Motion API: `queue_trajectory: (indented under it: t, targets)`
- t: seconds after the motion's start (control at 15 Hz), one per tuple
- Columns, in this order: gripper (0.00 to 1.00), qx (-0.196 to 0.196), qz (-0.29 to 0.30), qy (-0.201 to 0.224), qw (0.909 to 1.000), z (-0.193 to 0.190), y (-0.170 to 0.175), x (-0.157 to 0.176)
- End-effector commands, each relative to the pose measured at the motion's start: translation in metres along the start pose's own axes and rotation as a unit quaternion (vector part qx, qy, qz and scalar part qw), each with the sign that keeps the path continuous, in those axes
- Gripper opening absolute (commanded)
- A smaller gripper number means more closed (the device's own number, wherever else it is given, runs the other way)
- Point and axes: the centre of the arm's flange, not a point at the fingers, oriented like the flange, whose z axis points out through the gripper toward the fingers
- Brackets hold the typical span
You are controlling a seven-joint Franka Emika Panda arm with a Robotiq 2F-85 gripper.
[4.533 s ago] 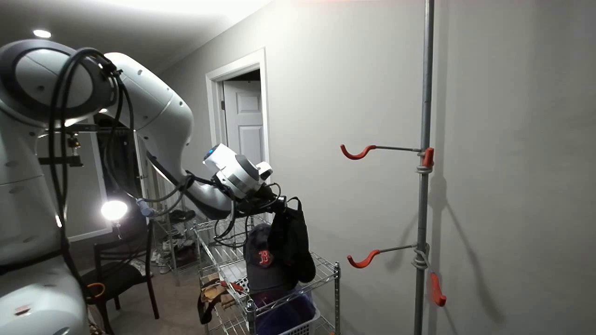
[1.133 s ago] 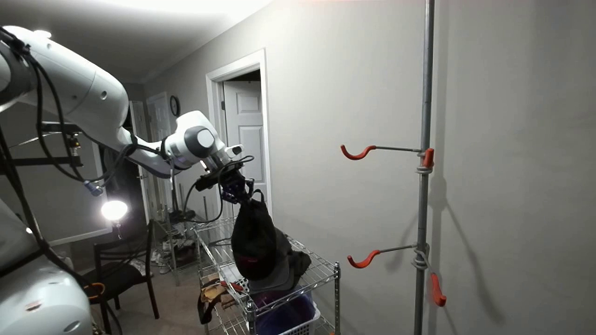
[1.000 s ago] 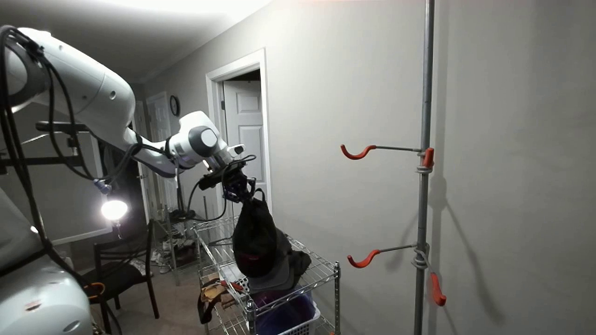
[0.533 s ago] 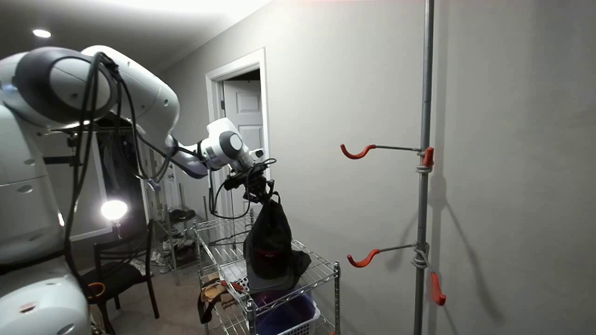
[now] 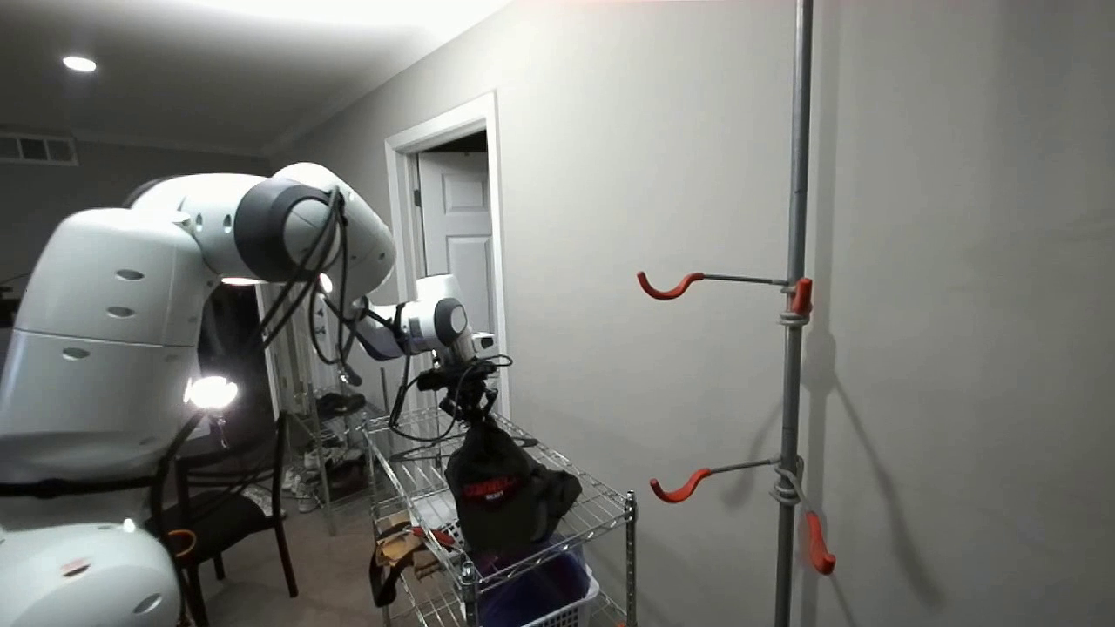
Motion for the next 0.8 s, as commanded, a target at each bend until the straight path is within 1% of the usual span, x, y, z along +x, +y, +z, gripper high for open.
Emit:
queue_trajectory:
  t: [0.0, 0.13, 0.33, 0.4, 0.47, 0.73]
  targets:
    - [0.03, 0.017, -0.004, -0.004, 0.9998, -0.004, 0.005, 0.022]
    - [0.03, 0.014, 0.004, 0.001, 0.9999, -0.005, 0.015, 0.025]
    - [0.03, -0.004, 0.028, 0.015, 0.9995, -0.007, 0.040, 0.027]
    - [0.29, -0.010, 0.032, 0.013, 0.9993, -0.007, 0.048, 0.026]
    - [0.29, -0.012, 0.038, 0.014, 0.9991, -0.007, 0.058, 0.024]
    - [0.54, -0.016, 0.053, 0.009, 0.9984, -0.001, 0.083, 0.013]
